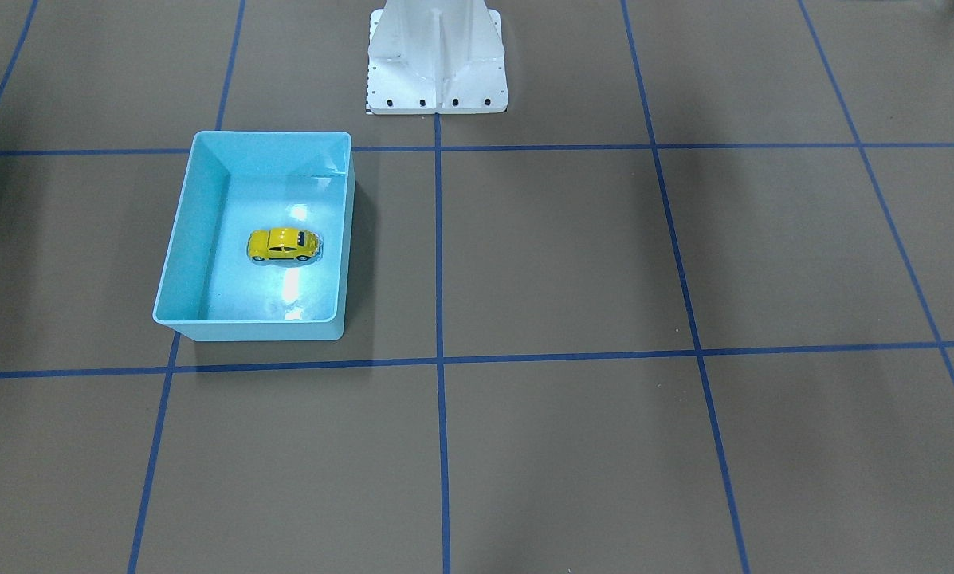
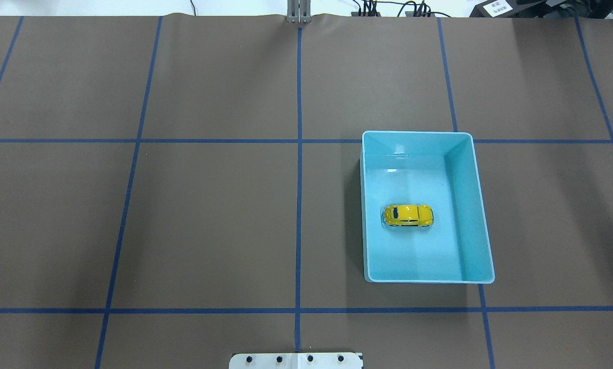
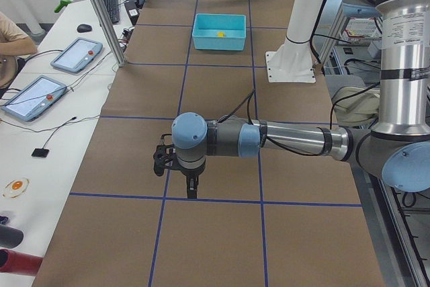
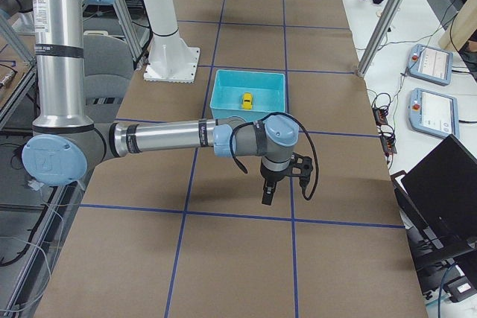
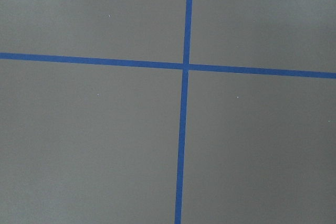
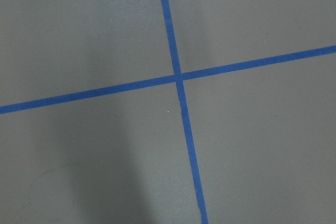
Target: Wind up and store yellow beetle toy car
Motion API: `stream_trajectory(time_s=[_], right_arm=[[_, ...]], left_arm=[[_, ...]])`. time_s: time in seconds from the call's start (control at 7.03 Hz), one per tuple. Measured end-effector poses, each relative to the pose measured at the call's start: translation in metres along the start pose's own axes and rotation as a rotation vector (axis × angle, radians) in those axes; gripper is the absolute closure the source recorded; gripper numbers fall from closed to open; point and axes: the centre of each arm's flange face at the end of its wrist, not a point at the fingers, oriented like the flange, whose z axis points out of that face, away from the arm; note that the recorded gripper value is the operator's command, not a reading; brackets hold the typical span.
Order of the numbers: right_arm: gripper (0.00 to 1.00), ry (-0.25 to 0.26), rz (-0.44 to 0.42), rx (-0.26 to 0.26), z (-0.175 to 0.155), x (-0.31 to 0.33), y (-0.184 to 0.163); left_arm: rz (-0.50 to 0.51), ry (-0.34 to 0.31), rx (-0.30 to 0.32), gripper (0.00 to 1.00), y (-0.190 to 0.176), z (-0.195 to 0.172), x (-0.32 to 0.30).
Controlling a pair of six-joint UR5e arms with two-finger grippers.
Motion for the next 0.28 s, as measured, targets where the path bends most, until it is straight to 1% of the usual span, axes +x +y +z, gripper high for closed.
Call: stream_trajectory(time_s=[0.28], right_arm=[[0.00, 0.000, -0.002, 0.001, -0.0004, -0.0004, 0.0000]], left_arm=[[0.003, -0.001, 0.001, 0.00, -0.0004, -0.0004, 0.0009]])
